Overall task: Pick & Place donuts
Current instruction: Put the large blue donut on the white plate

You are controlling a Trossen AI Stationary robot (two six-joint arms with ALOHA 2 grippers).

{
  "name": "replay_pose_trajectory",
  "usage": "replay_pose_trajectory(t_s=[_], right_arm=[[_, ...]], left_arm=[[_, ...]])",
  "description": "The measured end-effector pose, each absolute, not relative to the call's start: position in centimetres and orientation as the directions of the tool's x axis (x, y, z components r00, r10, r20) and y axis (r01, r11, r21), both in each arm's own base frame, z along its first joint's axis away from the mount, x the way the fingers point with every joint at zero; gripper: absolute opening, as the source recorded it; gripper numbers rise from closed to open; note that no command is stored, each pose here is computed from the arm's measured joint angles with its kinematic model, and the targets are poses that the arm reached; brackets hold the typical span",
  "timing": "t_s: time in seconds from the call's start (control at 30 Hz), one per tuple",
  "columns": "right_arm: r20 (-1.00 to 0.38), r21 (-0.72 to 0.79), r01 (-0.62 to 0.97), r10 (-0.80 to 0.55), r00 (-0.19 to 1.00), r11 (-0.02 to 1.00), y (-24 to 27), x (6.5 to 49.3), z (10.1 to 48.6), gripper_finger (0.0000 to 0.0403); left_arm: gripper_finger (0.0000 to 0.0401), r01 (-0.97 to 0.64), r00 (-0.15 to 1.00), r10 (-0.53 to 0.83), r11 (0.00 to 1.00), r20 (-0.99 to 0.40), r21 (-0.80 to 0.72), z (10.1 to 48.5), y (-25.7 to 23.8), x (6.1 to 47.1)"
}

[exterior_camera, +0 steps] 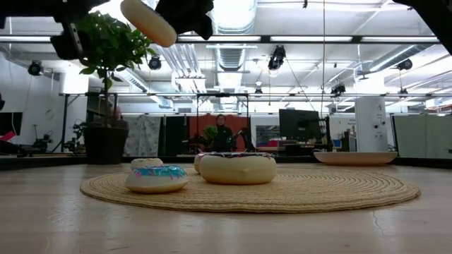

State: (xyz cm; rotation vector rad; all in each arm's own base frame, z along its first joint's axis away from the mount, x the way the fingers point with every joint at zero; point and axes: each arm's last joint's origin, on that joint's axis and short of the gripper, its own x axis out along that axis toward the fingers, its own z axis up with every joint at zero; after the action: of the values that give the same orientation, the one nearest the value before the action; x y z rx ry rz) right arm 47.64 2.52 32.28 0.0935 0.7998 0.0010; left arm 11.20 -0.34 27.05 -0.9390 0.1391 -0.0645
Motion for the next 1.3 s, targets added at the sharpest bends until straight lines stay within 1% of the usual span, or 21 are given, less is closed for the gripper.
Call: replay_pose_trajectory(t_s=[0.33,0.5,0.6,0.67,0.73,0.93,1.07,1.17,1.3], right_arm=[[-0.716,0.085,0.036,0.036,0.698,0.996,2.5,47.6,32.3,0.0121],[-0.715,0.085,0.036,0.036,0.698,0.996,2.5,47.6,32.3,0.0126],[-0.716,0.085,0.036,0.036,0.698,0.996,2.5,47.6,32.3,0.0129],[-0.715,0.085,0.036,0.036,0.698,0.996,2.5,47.6,32.3,0.0130],[-0.716,0.085,0.036,0.036,0.698,0.996,2.5,47.6,32.3,0.0130],[-0.715,0.085,0.035,0.036,0.698,0.996,2.5,47.6,32.3,0.0129],[-0.715,0.085,0.036,0.036,0.698,0.996,2.5,47.6,32.3,0.0133],[-0.715,0.085,0.036,0.036,0.698,0.996,2.5,47.6,32.3,0.0134],[-0.716,0.083,0.033,0.037,0.697,0.996,2.5,47.6,32.3,0.0134]], left_arm=[[0.0000,-0.045,0.984,-0.113,0.583,-0.136,-0.811,26.6,-0.3,12.1],[0.0000,-0.047,0.986,-0.115,0.508,-0.122,-0.860,26.7,-0.3,12.2],[0.0007,-0.049,0.986,-0.118,0.482,-0.120,-0.875,26.8,-0.3,12.2],[0.0022,-0.051,0.986,-0.118,0.465,-0.120,-0.884,26.8,-0.3,12.2],[0.0045,-0.053,0.986,-0.119,0.453,-0.119,-0.890,26.8,-0.3,12.2],[0.0138,-0.062,0.985,-0.119,0.419,-0.122,-0.906,26.7,-0.4,12.3],[0.0194,-0.088,0.981,-0.124,0.404,-0.150,-0.910,26.4,-0.4,12.7],[0.0216,-0.095,0.970,-0.167,0.399,-0.174,-0.912,26.2,-0.5,13.1],[0.0222,-0.106,0.956,-0.220,0.364,-0.196,-0.925,25.9,-0.6,13.5]])
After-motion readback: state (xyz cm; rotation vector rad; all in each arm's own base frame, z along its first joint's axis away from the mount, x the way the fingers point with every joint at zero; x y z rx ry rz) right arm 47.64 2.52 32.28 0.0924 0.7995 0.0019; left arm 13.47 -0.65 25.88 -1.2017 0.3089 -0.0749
